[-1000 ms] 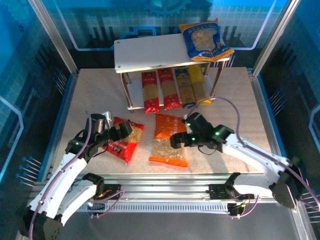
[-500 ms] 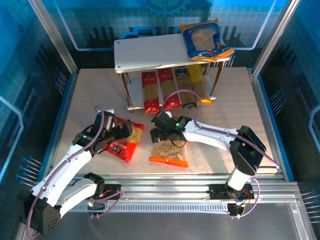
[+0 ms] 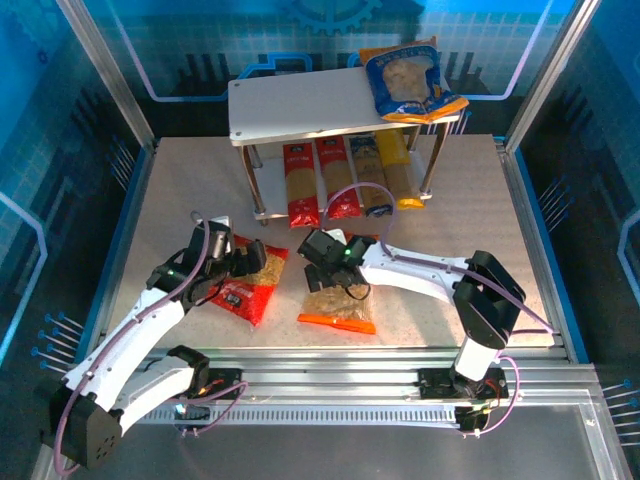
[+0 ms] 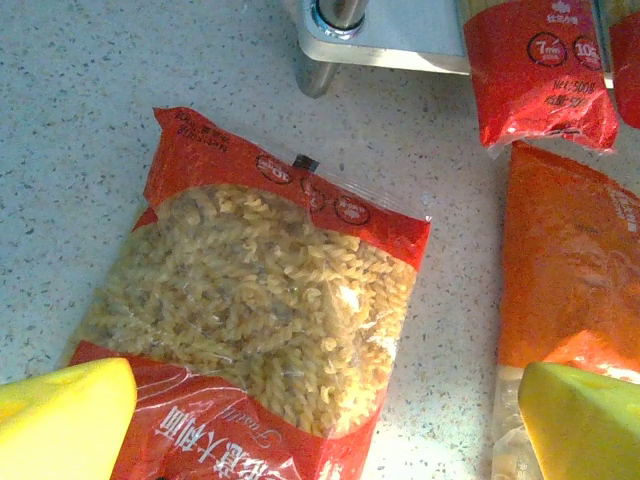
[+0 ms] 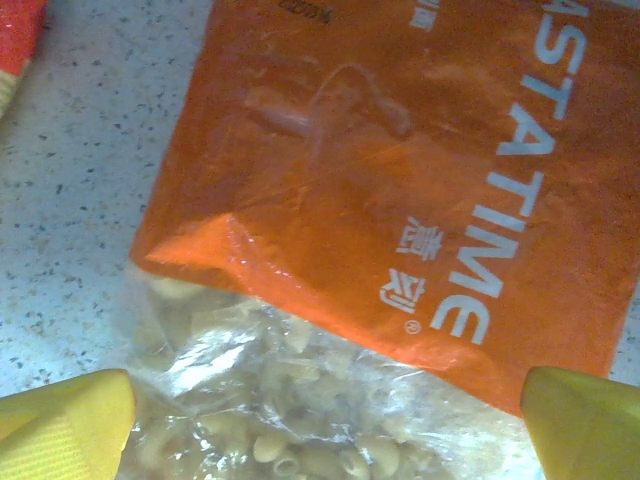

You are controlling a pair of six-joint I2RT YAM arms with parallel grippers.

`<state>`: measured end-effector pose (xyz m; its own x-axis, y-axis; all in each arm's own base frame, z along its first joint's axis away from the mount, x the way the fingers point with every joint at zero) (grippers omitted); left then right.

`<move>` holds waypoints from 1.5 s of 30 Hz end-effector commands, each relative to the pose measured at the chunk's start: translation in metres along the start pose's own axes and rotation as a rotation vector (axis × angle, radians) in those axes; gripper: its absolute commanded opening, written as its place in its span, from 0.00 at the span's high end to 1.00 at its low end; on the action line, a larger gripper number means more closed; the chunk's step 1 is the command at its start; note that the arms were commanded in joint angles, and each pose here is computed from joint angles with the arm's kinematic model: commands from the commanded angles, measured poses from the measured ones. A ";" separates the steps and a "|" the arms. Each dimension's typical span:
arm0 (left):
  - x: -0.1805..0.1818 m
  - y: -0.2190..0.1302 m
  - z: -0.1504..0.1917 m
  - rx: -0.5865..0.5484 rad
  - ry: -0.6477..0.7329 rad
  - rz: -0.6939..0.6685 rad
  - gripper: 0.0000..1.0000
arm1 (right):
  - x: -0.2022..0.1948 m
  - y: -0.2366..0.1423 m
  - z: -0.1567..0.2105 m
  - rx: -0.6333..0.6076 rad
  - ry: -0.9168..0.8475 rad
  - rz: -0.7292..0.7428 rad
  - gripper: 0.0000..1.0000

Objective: Place and organize the pasta boxes and bags onto the shelf

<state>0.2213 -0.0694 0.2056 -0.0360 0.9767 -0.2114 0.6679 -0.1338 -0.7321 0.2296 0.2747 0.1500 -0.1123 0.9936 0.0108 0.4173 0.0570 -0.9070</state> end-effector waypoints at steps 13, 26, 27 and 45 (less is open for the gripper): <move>0.002 0.005 0.007 0.015 0.029 0.004 0.01 | -0.008 0.050 0.007 0.161 0.130 0.029 0.00; 0.006 0.006 0.005 0.014 0.017 0.003 0.01 | -0.039 0.084 0.033 0.328 0.154 -0.022 0.32; 0.006 0.006 0.005 0.013 0.017 0.003 0.00 | -0.044 0.085 0.038 0.344 0.155 -0.023 0.36; -0.004 0.009 -0.008 0.016 0.009 0.047 0.01 | -0.068 0.039 0.041 0.261 0.068 -0.135 1.00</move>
<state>0.2257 -0.0697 0.1905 -0.0364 0.9743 -0.2221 0.6280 -0.1505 -0.7635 0.2405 0.2275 0.1052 -0.0726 0.9677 0.2415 0.2614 0.2522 -0.9317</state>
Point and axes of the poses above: each hand's point on the last joint's axis, 136 mm out from that joint toward the fingers, its own y axis out along the fingers, its own x axis along the line the jaws close on, z = x × y, the point moved 7 cm from there along -y, back along the fingers, and after that the axes turned 6 degrees about y, right-handed, at the moved point
